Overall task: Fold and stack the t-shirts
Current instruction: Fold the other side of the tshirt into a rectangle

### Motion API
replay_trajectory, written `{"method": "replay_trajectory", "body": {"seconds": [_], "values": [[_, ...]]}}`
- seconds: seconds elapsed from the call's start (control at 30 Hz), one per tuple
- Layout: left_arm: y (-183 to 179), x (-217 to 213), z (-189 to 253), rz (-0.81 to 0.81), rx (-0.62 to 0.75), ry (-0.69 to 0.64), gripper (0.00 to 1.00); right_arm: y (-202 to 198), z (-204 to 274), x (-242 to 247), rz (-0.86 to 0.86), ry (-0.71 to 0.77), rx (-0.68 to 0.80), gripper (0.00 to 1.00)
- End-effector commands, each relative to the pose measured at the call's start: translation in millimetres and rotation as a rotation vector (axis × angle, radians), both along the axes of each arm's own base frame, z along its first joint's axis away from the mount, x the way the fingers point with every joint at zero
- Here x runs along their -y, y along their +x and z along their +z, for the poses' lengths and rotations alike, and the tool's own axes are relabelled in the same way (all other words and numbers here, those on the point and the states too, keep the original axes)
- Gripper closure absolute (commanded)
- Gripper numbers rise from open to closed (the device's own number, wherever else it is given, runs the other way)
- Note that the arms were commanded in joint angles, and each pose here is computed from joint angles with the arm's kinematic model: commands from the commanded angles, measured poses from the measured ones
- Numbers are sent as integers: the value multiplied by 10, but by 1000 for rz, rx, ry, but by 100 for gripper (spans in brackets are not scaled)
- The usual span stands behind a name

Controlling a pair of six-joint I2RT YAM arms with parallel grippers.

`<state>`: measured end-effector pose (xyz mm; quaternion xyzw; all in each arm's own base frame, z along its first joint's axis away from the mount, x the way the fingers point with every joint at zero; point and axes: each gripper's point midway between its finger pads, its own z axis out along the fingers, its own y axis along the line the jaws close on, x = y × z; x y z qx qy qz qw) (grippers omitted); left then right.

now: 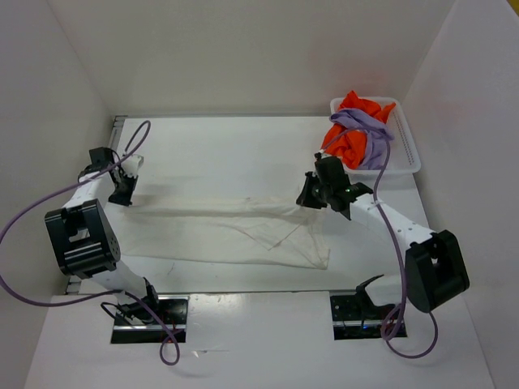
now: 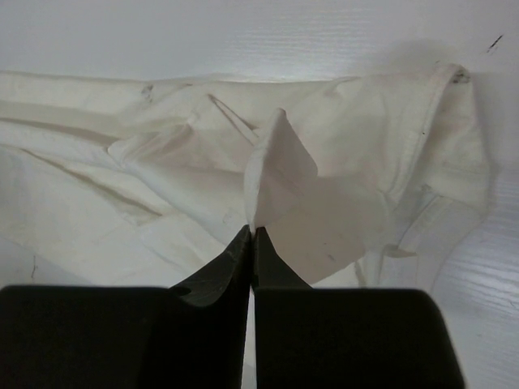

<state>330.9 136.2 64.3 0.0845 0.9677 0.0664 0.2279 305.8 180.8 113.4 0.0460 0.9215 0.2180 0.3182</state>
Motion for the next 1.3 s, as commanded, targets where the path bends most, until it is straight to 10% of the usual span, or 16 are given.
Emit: {"method": "replay_trajectory", "body": {"seconds": [0.0,0.57,0.6,0.63,0.93,1.27], "values": [[-45,-73,-95,-22,-21,40,95,-102,-143,-4,32,-29,-58,95],[-81,-139,-47,-24,-23,122,89,-547,-681,-2,2,-123,-392,82],[-81,-139,-47,-24,-22,122,91,-547,-679,-6,-7,-118,-395,1],[-32,-137,-5,-29,-6,118,93,-493,-641,-34,-6,-108,-376,99],[1088,-198,702,44,272,54,100,832,151,-110,-39,-169,-85,100],[1261,7,632,-16,263,58,100,1078,99,-1,-65,-104,-64,100]]}}
